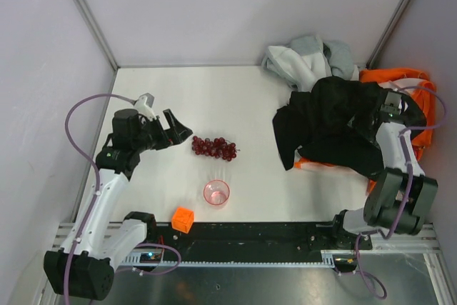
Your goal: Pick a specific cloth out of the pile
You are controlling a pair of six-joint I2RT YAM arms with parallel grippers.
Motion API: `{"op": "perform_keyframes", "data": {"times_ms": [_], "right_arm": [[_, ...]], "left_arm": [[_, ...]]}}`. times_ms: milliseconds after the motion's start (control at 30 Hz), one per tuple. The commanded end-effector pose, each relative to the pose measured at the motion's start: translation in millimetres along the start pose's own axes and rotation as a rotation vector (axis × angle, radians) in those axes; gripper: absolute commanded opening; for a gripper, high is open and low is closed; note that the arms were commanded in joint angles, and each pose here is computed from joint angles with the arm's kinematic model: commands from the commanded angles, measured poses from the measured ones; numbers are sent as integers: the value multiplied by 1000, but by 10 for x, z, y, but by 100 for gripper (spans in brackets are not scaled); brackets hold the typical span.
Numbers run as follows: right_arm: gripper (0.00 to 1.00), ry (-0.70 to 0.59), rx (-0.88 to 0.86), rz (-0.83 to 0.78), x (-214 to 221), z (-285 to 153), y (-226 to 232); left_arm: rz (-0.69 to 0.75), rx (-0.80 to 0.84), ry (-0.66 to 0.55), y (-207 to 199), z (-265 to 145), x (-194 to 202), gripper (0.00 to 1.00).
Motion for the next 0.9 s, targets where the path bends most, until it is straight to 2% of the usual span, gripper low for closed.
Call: {"op": "perform_keyframes", "data": {"times_ms": [0,100,233,400,700,867], "right_arm": [[89,-70,-77,-12,0,-526,47],[98,-98,-127,1,39,-814,40],[99,-115,-216,13,142,-1158,21],[99,-69,-336,27,310,-1407,37],[99,80,-463,53,797,-1458,97],[99,191,-481,90,1170,-1315,89]], "left_arm": [[-21,121,-61,-226,-163,-186,99],[-33,137,-54,-238,-179,-139,100],[-47,144,-49,-234,-198,-54,100],[-49,157,-47,-242,-223,6,99],[-68,170,-17,-238,-183,52,100],[-81,176,11,-225,-142,105,100]]}}
Point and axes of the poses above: each gripper's point midway between its finger pads, its own z axis out along the fingers, its own y axis along the line the jaws close on, x = y × z, the point moved 7 cm from there along -z, back along the fingers, and after that the axes turned 11 degrees about z, right-handed, at the moved point
